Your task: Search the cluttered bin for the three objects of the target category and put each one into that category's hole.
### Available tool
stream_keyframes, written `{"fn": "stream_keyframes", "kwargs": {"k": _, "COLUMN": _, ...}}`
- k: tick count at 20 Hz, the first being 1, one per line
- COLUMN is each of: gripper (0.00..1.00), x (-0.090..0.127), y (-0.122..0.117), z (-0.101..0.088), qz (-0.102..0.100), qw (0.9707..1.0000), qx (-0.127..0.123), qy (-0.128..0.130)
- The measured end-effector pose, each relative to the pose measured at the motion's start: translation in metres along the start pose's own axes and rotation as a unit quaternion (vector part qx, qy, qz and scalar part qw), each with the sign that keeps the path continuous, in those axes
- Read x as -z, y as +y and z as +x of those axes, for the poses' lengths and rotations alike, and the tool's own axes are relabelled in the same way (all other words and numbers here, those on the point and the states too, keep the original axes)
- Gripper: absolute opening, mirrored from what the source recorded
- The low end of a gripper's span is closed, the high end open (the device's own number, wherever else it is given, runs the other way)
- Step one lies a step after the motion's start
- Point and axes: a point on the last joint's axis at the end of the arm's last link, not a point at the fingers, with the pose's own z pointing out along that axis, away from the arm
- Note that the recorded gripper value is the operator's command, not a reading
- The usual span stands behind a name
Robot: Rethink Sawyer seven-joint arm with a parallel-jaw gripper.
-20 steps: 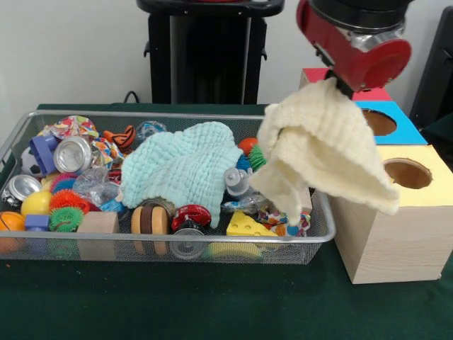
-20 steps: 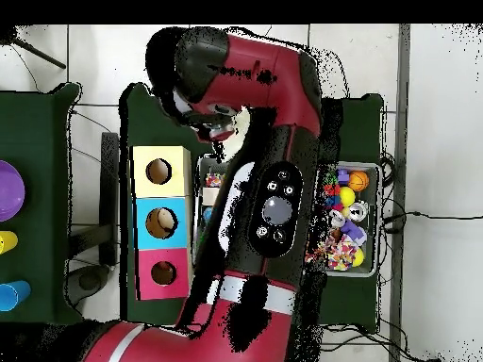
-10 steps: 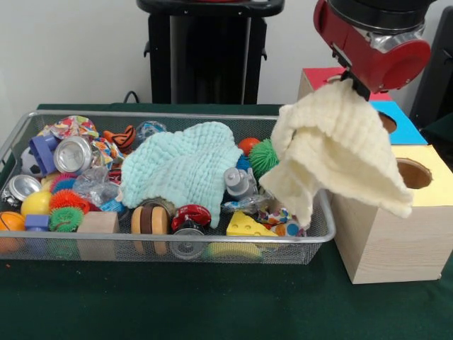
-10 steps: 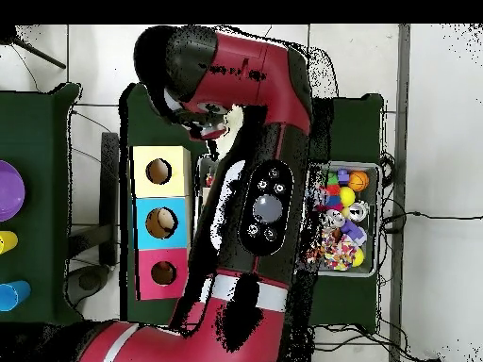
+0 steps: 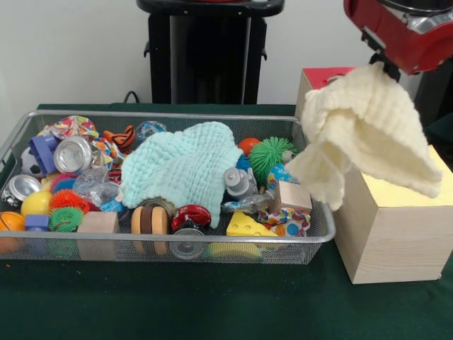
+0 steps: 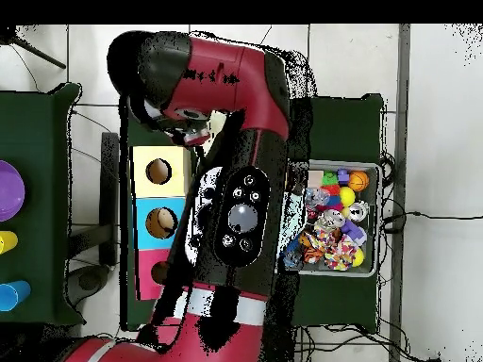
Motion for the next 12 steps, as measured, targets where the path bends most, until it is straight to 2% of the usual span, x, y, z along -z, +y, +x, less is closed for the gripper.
{"fn": "stream_keyframes", "kwargs": {"k": 1, "gripper": 0.0, "x": 0.001, "y": -0.002, "z": 0.01, "qz": 0.002, "qw": 1.0, "qx": 0.004, "qy": 0.001}}
{"fn": "stream_keyframes", "kwargs": {"k": 5, "gripper": 0.0, "x": 0.004, "y": -0.004, "z": 0.029, "qz": 0.006, "qw": 0.9999, "qx": 0.011, "qy": 0.001}}
{"fn": "stream_keyframes", "kwargs": {"k": 12, "gripper": 0.0, "x": 0.005, "y": -0.007, "z": 0.043, "qz": 0.009, "qw": 0.9998, "qx": 0.017, "qy": 0.003}}
